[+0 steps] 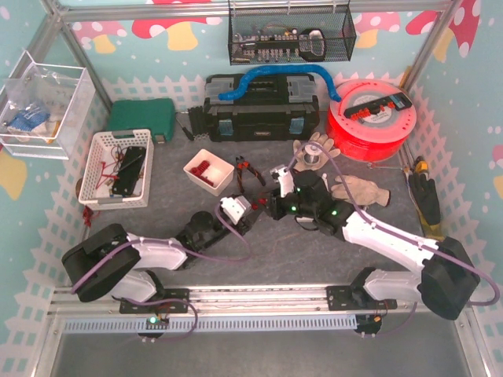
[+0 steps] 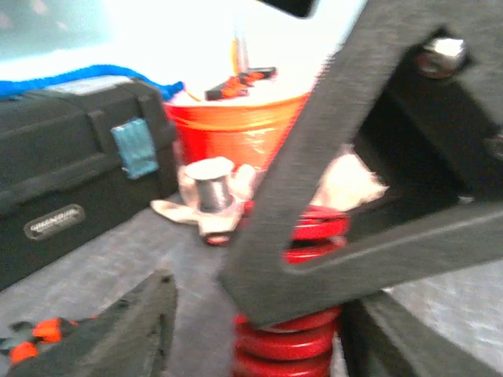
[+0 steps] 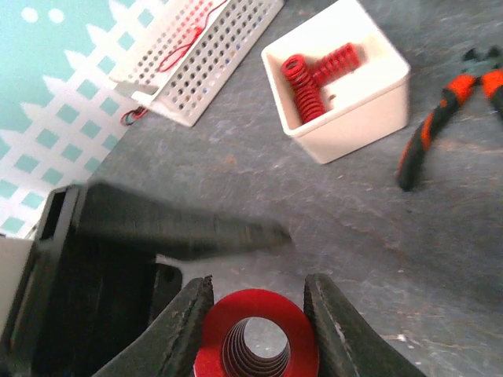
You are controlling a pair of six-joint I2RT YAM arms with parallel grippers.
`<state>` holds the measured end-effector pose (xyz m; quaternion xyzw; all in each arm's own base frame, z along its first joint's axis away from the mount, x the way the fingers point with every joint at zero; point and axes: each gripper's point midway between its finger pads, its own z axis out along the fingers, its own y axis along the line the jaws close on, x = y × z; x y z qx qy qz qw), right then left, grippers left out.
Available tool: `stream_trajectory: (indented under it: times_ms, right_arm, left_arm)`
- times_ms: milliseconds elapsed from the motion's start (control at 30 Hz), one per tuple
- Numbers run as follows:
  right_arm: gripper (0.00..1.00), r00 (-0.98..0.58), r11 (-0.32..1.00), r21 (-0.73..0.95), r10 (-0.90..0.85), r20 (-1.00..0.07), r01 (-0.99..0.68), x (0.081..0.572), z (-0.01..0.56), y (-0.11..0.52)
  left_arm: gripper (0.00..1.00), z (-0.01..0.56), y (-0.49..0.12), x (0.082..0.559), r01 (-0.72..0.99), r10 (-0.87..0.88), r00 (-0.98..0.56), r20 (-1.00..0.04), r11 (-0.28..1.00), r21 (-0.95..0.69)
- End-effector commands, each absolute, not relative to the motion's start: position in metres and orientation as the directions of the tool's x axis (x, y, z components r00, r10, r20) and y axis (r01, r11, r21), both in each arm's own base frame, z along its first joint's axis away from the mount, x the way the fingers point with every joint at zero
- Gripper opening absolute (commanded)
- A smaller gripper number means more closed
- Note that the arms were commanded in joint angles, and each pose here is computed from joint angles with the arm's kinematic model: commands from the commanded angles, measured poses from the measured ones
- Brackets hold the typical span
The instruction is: Install the large spring
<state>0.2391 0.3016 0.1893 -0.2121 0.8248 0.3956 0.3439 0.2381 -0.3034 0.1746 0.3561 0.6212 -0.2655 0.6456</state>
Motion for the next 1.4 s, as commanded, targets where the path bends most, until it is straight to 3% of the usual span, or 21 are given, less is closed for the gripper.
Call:
stream_trajectory:
  times_ms: [0,67,100,267,433,600,967,1367]
  right_arm:
    - [0.0,-0.607,0.682,0.447,0.007,-0.795,-0.578,0.254,0.21,0.281]
    - [0.0,-0.562,0.751,0.393,0.036,-0.826,-0.53,0.267,0.218,0.266]
    - [0.0,-0.538,0.795,0.358,0.047,-0.842,-0.49,0.275,0.221,0.256]
    - [0.0,-0.461,0.942,0.185,0.036,-0.886,-0.281,0.31,0.222,0.204]
    - [0.0,-0.467,0.979,0.151,0.069,-0.882,-0.139,0.339,0.214,0.157]
    - [0.0,-0.474,0.99,0.135,0.105,-0.874,-0.028,0.365,0.205,0.116]
    - [0.0,-0.55,0.99,0.137,0.138,-0.824,0.042,0.4,0.169,0.087]
    - [0.0,-0.592,0.985,0.153,0.167,-0.788,0.075,0.399,0.143,0.076]
  left_arm:
    - [0.71,0.194,-0.296,0.263,0.697,0.066,0.082,-0.994,0.709,0.105]
    - [0.96,0.193,-0.292,0.27,0.665,0.065,0.059,-0.996,0.742,0.088]
    - [0.99,0.192,-0.288,0.274,0.643,0.059,0.044,-0.997,0.762,0.073]
    - [0.99,0.188,-0.266,0.296,0.55,-0.04,-0.083,-0.996,0.831,-0.079]
    - [0.99,0.186,-0.246,0.312,0.491,-0.159,-0.199,-0.967,0.837,-0.239]
    - [0.99,0.182,-0.247,0.317,0.48,-0.148,-0.263,-0.953,0.837,-0.262]
    - [0.99,0.192,-0.248,0.311,0.51,-0.151,-0.24,-0.959,0.821,-0.257]
    - [0.99,0.19,-0.252,0.309,0.532,-0.128,-0.245,-0.961,0.811,-0.244]
